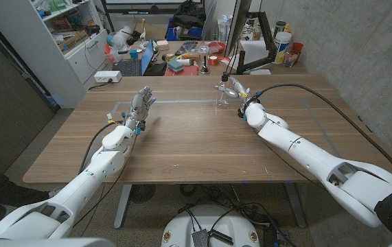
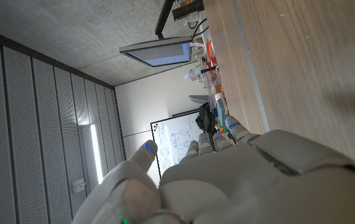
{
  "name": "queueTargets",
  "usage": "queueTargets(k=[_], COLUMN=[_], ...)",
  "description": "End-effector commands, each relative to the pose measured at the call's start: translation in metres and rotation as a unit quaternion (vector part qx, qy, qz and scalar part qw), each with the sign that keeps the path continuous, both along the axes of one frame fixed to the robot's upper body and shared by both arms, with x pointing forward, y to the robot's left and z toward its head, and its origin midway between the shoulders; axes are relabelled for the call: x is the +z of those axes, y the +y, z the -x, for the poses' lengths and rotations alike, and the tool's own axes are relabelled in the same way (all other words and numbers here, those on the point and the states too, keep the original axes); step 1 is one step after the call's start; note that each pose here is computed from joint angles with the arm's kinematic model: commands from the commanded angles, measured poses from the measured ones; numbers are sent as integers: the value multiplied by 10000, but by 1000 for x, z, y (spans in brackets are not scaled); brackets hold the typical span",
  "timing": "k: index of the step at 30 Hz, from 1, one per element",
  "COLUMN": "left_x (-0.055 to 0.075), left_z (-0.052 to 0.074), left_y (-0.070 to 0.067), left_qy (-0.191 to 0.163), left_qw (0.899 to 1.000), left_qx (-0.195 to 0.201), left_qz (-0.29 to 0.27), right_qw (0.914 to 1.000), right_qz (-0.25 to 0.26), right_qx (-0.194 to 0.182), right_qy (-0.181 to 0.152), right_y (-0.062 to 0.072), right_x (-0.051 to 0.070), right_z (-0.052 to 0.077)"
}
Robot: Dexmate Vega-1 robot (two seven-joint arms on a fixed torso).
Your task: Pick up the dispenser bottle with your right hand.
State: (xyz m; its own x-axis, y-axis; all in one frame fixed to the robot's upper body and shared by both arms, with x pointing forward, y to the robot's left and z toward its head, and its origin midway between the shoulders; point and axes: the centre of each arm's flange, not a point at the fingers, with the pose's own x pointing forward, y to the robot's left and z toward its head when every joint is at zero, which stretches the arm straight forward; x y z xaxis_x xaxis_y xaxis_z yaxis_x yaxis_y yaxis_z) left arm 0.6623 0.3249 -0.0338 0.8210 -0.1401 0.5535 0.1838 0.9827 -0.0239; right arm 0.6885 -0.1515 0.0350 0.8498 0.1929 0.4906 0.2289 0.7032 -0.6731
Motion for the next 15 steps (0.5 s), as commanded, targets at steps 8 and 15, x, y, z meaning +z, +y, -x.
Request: queueTargets(k=[8,15], left_x=[-1,-1], left_z=[-1,-1], left_y=[7,10], left_qy=[21,31], left_qw=[10000,10000], left_qx=[37,52], left_qz=[33,39], right_qw=[9999,9999], right_qz=[95,123], right_qx=[-68,-104], right_qy=[30,38], right_y=[8,10], right_x=[3,3], right_z=[-8,-10])
